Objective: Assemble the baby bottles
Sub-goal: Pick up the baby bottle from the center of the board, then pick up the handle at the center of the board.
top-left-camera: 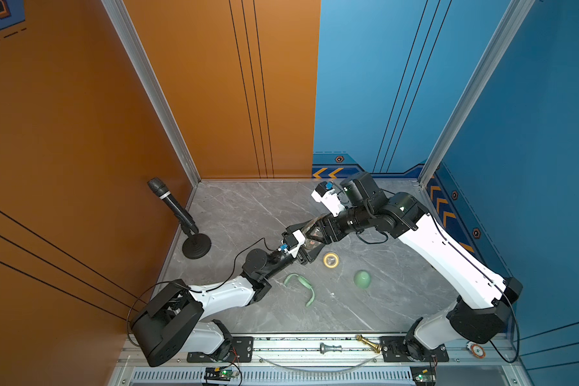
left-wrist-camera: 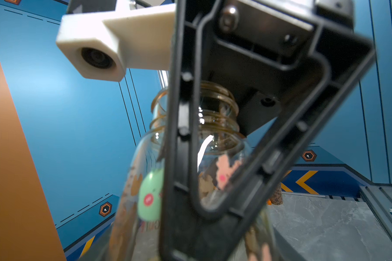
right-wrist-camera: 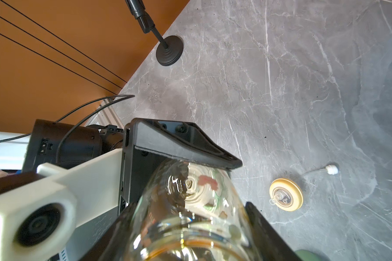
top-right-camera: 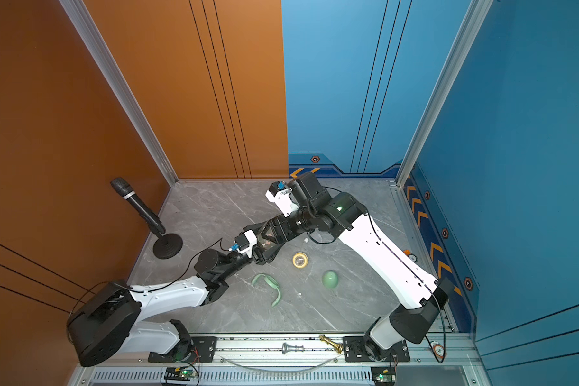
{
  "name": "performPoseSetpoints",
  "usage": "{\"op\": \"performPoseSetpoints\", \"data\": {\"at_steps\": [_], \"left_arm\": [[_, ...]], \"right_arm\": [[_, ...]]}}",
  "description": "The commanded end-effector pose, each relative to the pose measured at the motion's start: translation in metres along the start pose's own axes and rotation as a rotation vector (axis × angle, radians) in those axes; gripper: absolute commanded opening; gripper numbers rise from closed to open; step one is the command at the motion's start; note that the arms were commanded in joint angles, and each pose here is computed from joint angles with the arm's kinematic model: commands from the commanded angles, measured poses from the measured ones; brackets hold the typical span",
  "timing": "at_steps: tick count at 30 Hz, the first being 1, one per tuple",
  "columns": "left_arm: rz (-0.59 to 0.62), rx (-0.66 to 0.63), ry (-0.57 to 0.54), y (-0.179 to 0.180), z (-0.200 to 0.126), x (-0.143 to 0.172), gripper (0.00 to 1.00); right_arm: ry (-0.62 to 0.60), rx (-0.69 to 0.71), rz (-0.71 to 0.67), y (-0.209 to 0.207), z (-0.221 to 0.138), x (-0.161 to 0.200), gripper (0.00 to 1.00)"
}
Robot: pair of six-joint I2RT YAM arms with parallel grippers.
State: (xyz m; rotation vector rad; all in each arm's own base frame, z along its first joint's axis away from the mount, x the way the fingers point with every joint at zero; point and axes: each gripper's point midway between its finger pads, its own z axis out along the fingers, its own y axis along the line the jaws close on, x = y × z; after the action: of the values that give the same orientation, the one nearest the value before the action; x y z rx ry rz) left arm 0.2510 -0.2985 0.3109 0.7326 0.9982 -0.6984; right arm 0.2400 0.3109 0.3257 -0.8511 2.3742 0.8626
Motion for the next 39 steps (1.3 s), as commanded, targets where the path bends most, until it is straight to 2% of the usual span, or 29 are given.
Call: {"op": "performPoseSetpoints", "data": {"at_steps": [1, 3, 5, 8, 9, 13, 15, 17, 20, 22, 23, 26, 28, 30, 33, 35, 37, 39], "left_arm": [[0.025, -0.064, -0.085, 0.018, -0.004, -0.031, 0.56], [0.027, -0.054, -0.082, 0.017, -0.006, -0.031, 0.51], [0.02, -0.052, -0.091, 0.017, -0.008, -0.033, 0.47], [-0.003, -0.076, -0.096, 0.022, -0.016, -0.031, 0.43], [-0.016, -0.092, -0.087, 0.026, -0.022, -0.027, 0.43], [-0.027, -0.122, -0.037, 0.028, -0.038, -0.009, 0.4], [-0.021, -0.139, -0.035, 0.029, -0.045, -0.009, 0.4], [-0.009, -0.16, -0.043, 0.033, -0.052, -0.013, 0.4], [0.0, -0.197, -0.077, 0.042, -0.064, -0.026, 0.4], [0.005, -0.217, -0.112, 0.046, -0.073, -0.04, 0.4], [0.004, -0.224, -0.128, 0.047, -0.076, -0.045, 0.4], [0.01, -0.246, -0.164, 0.049, -0.087, -0.061, 0.4], [0.006, -0.256, -0.166, 0.048, -0.093, -0.069, 0.4], [0.017, -0.26, -0.159, 0.046, -0.098, -0.073, 0.39], [0.025, -0.269, -0.163, 0.044, -0.105, -0.081, 0.4], [0.027, -0.264, -0.14, 0.042, -0.106, -0.08, 0.39], [0.027, -0.266, -0.142, 0.04, -0.108, -0.081, 0.4], [0.03, -0.27, -0.142, 0.04, -0.109, -0.081, 0.4]], "right_arm": [[0.143, 0.011, 0.068, -0.01, 0.01, 0.037, 0.51], [0.137, 0.018, 0.075, -0.012, 0.008, 0.036, 0.59], [0.117, 0.022, 0.071, -0.012, 0.004, 0.032, 0.74], [-0.054, 0.047, 0.17, -0.029, -0.026, 0.0, 0.89], [-0.131, 0.053, 0.231, -0.04, -0.044, -0.013, 1.0], [-0.381, 0.022, 0.366, -0.06, -0.119, -0.043, 1.0], [-0.425, 0.043, 0.435, -0.074, -0.137, -0.041, 1.0], [-0.405, 0.093, 0.53, -0.1, -0.139, -0.027, 1.0], [-0.299, 0.175, 0.638, -0.138, -0.115, 0.006, 1.0], [-0.201, 0.252, 0.63, -0.151, -0.092, 0.032, 1.0], [-0.167, 0.238, 0.629, -0.152, -0.079, 0.039, 1.0], [-0.015, 0.127, 0.591, -0.13, -0.012, 0.067, 0.98], [0.078, 0.046, 0.514, -0.097, 0.039, 0.083, 0.92], [0.147, 0.007, 0.498, -0.073, 0.081, 0.106, 0.83], [0.168, -0.037, 0.536, -0.055, 0.117, 0.139, 0.7], [0.144, -0.026, 0.572, -0.057, 0.126, 0.155, 0.68], [0.109, -0.018, 0.596, -0.058, 0.132, 0.166, 0.62], [0.102, -0.053, 0.602, -0.049, 0.14, 0.176, 0.62]]}}
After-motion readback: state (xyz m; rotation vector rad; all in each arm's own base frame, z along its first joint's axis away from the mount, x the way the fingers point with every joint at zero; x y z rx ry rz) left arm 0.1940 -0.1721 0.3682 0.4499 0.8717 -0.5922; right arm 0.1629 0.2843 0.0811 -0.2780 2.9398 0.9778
